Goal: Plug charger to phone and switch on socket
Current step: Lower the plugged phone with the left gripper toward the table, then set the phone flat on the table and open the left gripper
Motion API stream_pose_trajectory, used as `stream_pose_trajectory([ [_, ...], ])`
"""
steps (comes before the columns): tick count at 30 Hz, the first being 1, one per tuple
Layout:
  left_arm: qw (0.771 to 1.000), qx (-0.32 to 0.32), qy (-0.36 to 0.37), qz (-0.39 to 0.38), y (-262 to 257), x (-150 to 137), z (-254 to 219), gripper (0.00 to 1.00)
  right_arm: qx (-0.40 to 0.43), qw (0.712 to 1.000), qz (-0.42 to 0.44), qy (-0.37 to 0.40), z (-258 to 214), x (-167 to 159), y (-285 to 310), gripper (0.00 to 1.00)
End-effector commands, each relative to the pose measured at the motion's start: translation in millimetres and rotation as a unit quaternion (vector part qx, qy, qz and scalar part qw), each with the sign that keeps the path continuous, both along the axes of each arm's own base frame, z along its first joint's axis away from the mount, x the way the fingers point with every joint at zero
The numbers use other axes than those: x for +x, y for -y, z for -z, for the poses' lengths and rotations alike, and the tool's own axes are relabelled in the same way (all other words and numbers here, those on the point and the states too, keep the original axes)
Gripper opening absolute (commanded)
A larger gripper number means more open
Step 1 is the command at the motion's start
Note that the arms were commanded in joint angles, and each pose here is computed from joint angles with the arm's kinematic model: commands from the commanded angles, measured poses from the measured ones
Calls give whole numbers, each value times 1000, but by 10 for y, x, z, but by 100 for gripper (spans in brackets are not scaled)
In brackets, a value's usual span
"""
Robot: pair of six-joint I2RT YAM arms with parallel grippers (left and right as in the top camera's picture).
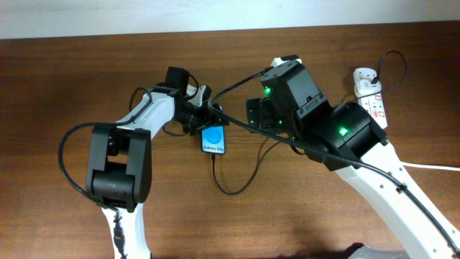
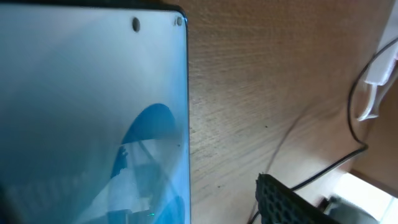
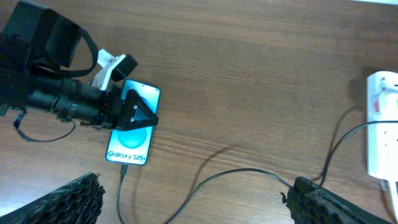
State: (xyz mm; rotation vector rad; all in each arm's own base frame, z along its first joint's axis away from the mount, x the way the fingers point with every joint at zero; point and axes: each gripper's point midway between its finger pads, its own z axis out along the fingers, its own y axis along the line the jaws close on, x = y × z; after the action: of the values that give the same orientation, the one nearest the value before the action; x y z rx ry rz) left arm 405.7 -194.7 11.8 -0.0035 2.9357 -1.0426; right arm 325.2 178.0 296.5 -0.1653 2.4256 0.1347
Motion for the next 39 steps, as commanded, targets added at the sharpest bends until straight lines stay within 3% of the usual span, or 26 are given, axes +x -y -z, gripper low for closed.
stream_pose_trajectory([
  [1,980,190,-59,-20,-654,-286,864,77,15,1000,-1,-10,-3,-20,-24,98],
  [5,980,190,-59,-20,-654,-284,864,88,14,1000,-1,-11,4,-23,-21,98],
  [15,977,203,-58,-21,-698,-285,877,100,13,1000,-1,-12,5,-24,-20,99],
  [39,969,231,-89,-15,-803,-446,888,99,34,999,-22,-29,28,-86,-120,98],
])
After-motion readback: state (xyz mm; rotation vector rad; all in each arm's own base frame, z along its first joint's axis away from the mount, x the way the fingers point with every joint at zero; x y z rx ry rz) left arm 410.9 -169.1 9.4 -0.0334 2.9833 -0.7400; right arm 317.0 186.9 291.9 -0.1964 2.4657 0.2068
